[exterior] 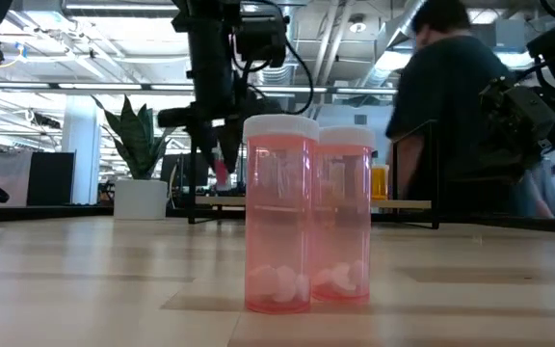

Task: Pick and place medicine bottles onto shelf by color
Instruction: Put the blue pill bottle on the shelf, then put the red pill bottle on the shelf

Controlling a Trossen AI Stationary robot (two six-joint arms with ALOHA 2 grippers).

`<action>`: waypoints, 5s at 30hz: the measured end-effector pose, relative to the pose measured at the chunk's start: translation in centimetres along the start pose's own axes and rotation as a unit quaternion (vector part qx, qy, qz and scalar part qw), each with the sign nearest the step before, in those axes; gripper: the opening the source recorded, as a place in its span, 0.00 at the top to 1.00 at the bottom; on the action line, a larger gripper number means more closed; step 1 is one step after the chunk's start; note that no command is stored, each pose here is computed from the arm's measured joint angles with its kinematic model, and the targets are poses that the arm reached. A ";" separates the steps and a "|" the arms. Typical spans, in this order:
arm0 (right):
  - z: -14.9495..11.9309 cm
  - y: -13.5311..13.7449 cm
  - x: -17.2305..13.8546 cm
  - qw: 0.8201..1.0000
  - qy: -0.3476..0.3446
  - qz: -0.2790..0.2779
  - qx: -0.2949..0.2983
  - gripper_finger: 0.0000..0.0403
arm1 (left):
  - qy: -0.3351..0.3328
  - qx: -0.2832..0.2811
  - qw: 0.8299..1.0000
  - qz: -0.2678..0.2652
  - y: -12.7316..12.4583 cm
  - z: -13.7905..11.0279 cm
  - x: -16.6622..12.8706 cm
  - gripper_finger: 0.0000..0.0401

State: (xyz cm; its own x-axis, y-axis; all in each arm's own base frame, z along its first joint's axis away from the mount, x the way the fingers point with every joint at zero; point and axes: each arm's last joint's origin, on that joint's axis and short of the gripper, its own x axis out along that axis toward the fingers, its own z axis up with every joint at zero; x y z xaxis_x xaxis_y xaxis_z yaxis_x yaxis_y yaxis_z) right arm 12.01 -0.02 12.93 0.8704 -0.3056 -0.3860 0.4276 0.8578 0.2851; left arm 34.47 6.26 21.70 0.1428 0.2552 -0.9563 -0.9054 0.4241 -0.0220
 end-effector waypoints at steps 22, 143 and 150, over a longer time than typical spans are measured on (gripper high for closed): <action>0.0 0.0 0.0 1.000 0.000 0.000 0.000 0.60 | -0.092 0.210 0.971 -0.069 0.0 4.4 -0.6 0.75; 0.0 0.0 0.0 1.000 0.000 0.000 0.000 0.60 | -0.233 0.190 0.953 -0.045 1.2 7.0 -4.2 0.42; 0.0 0.0 0.0 1.000 0.000 0.000 0.000 0.60 | -0.274 0.193 0.941 -0.037 2.5 4.2 -9.5 0.46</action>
State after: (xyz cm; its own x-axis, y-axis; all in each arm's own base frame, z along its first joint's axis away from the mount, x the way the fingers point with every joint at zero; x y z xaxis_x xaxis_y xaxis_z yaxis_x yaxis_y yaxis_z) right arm 12.01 -0.02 12.93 0.8704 -0.3058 -0.3858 0.4278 0.8576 0.2854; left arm 32.46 8.52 31.98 0.4809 0.5781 -0.6592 -0.6872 0.7155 0.1262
